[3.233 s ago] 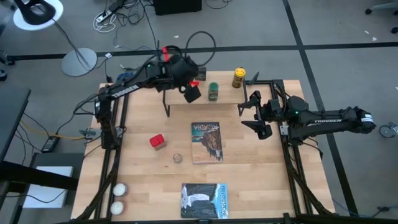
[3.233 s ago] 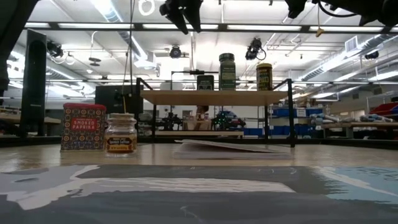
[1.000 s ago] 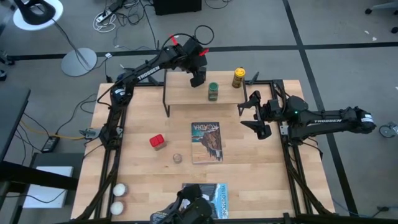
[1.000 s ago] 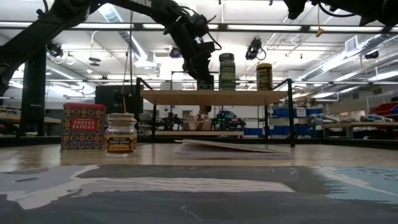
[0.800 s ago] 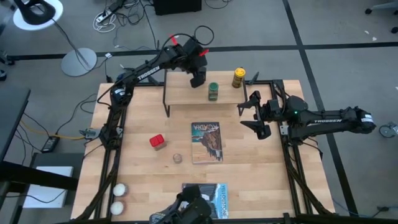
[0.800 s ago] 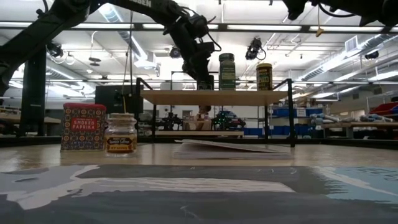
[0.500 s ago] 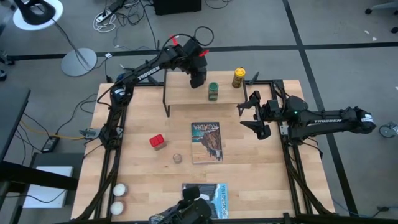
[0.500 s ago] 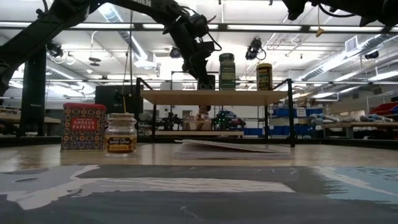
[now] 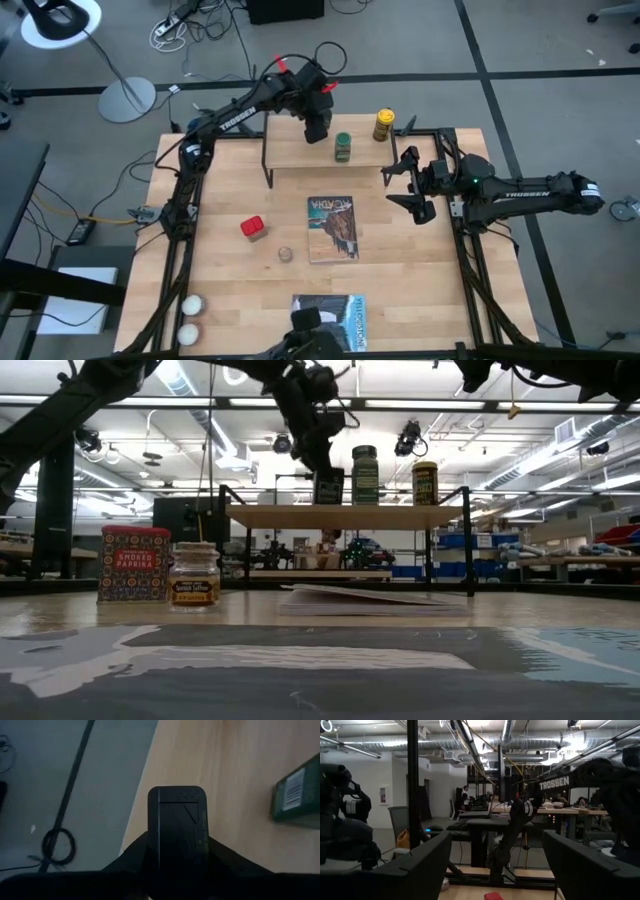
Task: Shelf spices
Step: Remove the black seasoning can on the shelf
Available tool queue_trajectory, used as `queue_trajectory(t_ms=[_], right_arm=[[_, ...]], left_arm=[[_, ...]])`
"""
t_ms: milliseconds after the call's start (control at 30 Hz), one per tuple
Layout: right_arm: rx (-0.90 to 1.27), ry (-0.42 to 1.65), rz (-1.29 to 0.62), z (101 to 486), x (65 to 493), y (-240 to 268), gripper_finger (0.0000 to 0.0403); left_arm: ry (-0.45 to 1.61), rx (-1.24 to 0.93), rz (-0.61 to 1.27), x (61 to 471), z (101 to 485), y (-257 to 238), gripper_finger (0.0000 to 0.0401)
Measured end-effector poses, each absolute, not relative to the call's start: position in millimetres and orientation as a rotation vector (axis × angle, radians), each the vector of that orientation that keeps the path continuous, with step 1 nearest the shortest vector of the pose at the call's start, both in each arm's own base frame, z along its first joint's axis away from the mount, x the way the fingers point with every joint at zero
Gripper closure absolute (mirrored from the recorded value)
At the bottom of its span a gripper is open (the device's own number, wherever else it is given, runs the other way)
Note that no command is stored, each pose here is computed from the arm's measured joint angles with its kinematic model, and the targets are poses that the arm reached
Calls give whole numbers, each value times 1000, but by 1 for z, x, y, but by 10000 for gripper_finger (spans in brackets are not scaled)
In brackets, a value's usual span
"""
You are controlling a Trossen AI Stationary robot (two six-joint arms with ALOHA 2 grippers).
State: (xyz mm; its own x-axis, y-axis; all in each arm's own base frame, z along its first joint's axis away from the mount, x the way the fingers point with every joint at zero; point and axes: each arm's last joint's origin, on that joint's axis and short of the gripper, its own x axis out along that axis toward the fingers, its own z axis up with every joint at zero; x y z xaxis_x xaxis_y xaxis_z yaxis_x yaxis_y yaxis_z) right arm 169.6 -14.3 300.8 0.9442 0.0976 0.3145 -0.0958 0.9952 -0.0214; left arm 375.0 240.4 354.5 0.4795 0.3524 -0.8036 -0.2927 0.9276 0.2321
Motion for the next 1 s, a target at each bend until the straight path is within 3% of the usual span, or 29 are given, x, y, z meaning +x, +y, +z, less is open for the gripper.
queue_trajectory(t_ms=[333,600,800,1000], right_arm=[[-2,-324,99,301,169,-14,87],[12,-329,102,302,169,-14,87],[20,-335,104,302,169,-14,87],[27,-352,114,304,169,-13,87]], left_arm=[[1007,75,453,349,404,194,278],[946,12,394,322,447,122,278],[1054,28,402,321,444,68,278],[1036,53,374,328,442,17,278]])
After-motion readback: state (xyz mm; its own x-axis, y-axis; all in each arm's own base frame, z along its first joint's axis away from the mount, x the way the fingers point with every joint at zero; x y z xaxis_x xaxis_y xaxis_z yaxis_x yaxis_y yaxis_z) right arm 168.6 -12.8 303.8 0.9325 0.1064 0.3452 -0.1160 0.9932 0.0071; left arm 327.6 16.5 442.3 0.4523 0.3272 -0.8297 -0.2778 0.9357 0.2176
